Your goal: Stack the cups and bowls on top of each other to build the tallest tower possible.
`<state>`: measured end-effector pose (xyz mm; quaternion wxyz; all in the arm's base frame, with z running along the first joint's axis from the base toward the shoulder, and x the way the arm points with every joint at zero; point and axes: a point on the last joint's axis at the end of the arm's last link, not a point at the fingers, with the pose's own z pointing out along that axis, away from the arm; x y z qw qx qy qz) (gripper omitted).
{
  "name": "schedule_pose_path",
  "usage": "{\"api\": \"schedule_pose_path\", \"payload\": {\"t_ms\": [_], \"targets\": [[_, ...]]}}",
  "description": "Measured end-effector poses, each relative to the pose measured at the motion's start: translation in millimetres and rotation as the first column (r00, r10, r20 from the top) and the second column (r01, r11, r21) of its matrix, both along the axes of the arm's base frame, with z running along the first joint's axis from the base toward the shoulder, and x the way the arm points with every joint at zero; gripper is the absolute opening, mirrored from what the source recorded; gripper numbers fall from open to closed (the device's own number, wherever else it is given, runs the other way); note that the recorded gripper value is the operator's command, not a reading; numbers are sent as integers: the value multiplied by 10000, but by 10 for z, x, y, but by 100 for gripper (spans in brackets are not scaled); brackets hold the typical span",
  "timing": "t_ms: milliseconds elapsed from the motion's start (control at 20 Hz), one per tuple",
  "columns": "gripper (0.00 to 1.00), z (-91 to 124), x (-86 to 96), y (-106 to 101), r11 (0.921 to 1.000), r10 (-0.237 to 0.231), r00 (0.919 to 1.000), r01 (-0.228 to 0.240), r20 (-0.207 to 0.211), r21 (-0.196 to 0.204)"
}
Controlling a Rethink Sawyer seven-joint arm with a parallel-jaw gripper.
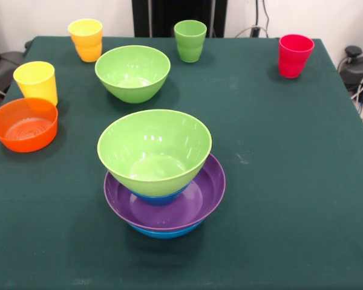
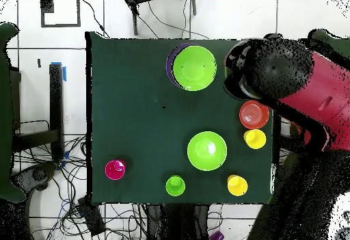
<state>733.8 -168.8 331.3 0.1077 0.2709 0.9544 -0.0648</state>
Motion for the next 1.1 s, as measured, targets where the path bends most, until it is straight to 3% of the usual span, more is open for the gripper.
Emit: {"api": "schedule_pose_path", "payload": {"t_ms": [100,450,750,1100], "targets": [[100,-93,-9,-163,9996,260,9995,-259,155,-64],[100,-247,-13,-426,9982,595,9980,-596,205,40],[100,-299,17,-458,9972,722,9971,-726,243,163],[100,-342,96,-338,9932,1130,9931,-1137,300,236]]}}
